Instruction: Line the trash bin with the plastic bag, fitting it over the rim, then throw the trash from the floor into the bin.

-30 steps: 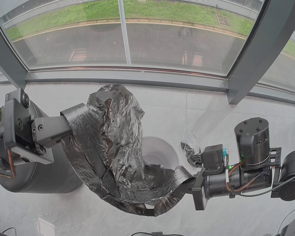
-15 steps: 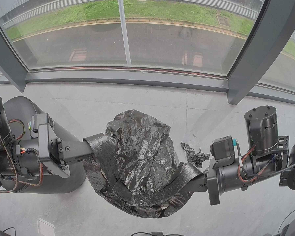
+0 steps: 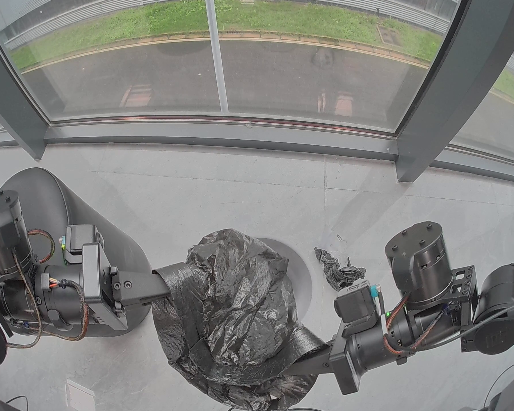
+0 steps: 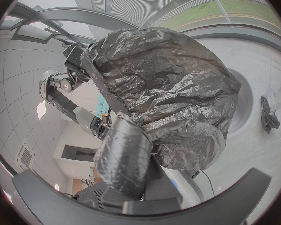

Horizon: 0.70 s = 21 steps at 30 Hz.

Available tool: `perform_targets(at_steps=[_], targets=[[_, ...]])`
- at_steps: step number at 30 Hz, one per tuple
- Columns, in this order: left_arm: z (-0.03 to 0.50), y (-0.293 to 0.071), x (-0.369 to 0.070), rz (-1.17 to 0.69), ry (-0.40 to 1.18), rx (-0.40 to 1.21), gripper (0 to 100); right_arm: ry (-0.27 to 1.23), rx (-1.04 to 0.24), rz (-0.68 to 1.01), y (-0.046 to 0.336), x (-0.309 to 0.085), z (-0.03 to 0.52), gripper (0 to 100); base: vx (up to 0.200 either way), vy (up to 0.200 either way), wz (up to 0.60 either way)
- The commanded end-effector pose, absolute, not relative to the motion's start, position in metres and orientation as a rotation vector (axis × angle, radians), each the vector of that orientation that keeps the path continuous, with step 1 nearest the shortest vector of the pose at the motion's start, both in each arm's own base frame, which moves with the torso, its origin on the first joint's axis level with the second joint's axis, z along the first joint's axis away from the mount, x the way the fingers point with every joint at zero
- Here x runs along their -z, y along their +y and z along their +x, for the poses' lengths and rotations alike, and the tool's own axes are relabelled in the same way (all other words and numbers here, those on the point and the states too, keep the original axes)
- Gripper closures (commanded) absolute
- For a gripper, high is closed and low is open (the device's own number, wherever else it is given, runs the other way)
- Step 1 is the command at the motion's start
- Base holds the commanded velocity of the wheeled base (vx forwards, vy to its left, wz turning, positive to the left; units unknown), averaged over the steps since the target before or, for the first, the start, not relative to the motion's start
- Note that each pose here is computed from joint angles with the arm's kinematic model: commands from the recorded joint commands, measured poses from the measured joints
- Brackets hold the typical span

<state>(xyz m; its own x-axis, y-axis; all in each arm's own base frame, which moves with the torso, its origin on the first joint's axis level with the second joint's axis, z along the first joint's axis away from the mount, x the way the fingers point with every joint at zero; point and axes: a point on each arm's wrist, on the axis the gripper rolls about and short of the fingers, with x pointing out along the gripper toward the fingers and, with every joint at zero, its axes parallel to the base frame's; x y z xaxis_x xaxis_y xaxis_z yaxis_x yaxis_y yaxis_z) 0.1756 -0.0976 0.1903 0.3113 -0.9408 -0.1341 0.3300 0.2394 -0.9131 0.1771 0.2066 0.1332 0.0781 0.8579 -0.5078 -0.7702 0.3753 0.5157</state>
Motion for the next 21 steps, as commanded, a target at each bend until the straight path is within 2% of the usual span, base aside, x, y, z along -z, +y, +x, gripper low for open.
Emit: perform_targets(at_steps=[1,12,21], targets=[[0.174,-0.096,-0.185,-0.929,0.839,1.006,100,0.903,-1.231,0.113,0.215,-0.122,0.175,100,0.0,0.0,0.0],[0.182,-0.1,-0.179,-0.933,0.869,0.992,100,0.937,-1.183,0.127,0.213,-0.11,0.187,100,0.0,0.0,0.0],[0.202,-0.109,-0.169,-0.958,0.861,0.995,100,0.883,-1.131,0.166,0.209,-0.091,0.213,100,0.0,0.0,0.0]])
